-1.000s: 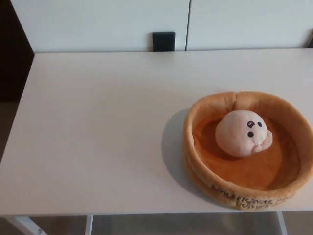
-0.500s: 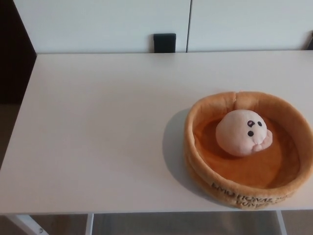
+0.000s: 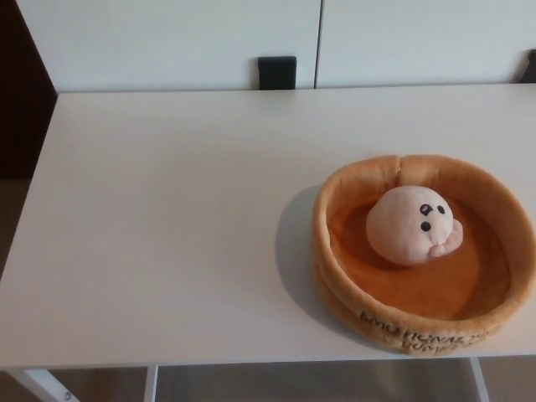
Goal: The robot walks towards a table in front, picks a dumpling toy with left hand and puts it in an orange round plate
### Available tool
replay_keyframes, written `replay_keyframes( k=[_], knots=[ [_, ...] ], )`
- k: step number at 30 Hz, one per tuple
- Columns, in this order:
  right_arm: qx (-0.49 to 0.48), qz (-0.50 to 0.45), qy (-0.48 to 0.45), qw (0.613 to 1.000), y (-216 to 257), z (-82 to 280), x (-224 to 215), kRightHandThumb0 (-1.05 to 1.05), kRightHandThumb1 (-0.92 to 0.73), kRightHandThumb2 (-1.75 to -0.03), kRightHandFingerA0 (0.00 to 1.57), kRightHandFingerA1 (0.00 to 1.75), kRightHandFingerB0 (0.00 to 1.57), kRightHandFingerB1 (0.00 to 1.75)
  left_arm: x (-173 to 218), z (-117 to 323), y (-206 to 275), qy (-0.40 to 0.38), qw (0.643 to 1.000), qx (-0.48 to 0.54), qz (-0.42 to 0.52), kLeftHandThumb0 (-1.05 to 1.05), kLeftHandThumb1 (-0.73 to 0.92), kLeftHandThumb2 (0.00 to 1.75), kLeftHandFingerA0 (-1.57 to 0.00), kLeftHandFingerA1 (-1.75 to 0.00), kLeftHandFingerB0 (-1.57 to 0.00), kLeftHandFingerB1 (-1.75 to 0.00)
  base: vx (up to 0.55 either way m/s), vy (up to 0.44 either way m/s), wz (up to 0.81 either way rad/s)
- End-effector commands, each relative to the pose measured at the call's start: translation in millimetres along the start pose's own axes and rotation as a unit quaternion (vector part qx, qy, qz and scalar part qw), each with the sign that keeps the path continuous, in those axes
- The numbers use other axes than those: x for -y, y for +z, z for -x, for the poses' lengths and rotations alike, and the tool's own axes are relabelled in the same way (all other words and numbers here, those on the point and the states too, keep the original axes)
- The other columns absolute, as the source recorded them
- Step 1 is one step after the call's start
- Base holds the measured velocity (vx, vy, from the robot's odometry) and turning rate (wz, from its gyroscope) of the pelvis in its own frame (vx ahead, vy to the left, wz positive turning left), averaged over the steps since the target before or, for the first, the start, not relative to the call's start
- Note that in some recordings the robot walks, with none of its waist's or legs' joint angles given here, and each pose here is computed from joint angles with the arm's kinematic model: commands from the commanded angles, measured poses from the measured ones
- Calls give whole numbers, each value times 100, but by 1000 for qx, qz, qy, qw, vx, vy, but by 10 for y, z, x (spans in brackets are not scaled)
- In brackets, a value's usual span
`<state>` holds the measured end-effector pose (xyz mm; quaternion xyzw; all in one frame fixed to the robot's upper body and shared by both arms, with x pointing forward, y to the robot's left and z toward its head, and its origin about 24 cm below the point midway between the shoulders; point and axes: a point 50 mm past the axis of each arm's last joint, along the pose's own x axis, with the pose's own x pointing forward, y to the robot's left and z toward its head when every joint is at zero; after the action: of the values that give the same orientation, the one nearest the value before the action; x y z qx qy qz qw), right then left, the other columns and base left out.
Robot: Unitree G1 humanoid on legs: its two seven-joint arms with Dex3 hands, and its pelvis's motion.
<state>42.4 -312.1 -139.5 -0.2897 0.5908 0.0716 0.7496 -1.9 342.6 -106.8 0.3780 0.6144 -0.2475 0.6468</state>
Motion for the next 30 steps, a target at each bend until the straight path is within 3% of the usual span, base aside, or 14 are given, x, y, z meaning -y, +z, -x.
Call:
replay_keyframes(
  k=[1,2,7,8,9,10,18,19,22,23,25,26,29,30],
  knots=[
    [-5,-9,-13,1000,-68,29,104,-27,-49,-55,55,47,28,31,-26,-98,-118,92,993,-46,56,-32,59,58,-58,-59,-35,-32,0,0,0],
    [2,3,-15,1000,-12,18,119,-29,-50,-55,37,35,25,30,-47,-103,-97,83,993,-35,80,-33,55,57,-47,-56,-24,-30,0,0,0],
    [6,10,-14,1000,3,16,107,-30,-50,-56,34,35,25,30,-53,-103,-105,86,992,-29,89,-32,53,56,-49,-55,-23,-30,0,0,0],
    [-2,17,-12,1000,-11,14,95,-32,-51,-56,29,33,21,29,-40,-104,-118,83,993,-35,82,-41,56,57,-41,-45,-20,-29,0,0,0],
    [-5,20,-11,1000,-18,13,90,-32,-51,-56,29,33,21,29,-34,-104,-124,81,993,-37,79,-41,56,57,-41,-45,-20,-29,0,0,0],
    [-7,15,-11,1000,-12,9,99,-33,-49,-56,31,34,22,29,-41,-106,-119,75,994,-37,73,-43,56,57,-52,-51,-22,-30,0,0,0],
    [-9,31,-11,999,4,1,99,-34,-49,-55,32,33,25,30,-52,-112,-109,67,994,-38,79,-36,53,56,-47,-47,-19,-30,0,0,0],
    [-9,34,-12,999,10,0,108,-34,-49,-55,41,36,26,30,-53,-115,-104,68,994,-36,82,-38,54,57,-46,-46,-21,-30,0,0,0],
    [-2,27,-14,1000,42,-4,132,-30,-49,-55,45,38,27,30,-67,-115,-91,73,993,-29,87,-40,61,58,-43,-45,-23,-30,0,0,0],
    [-2,27,-14,1000,51,-7,138,-23,-33,-84,35,58,12,48,-74,-115,-87,72,993,-28,91,-42,64,59,-39,-44,-23,-30,0,0,0],
    [-1,19,-15,1000,64,-10,145,-23,-33,-84,34,59,12,48,-89,-114,-79,71,993,-24,96,-39,64,59,-43,-48,-26,-31,0,0,0],
    [0,20,-16,1000,74,-12,151,-35,-49,-55,32,34,26,30,-99,-109,-77,71,992,-19,102,-45,63,60,-47,-48,-27,-32,0,0,0],
    [6,27,-17,999,105,-16,162,-33,-50,-55,33,35,25,30,-132,-105,-76,70,991,-18,110,-42,61,58,-47,-48,-26,-31,0,0,0],
    [7,26,-17,1000,111,-16,174,-32,-50,-55,42,36,25,29,-131,-111,-64,74,992,-19,97,-38,62,59,-50,-50,-27,-32,0,0,0]
  ],
)
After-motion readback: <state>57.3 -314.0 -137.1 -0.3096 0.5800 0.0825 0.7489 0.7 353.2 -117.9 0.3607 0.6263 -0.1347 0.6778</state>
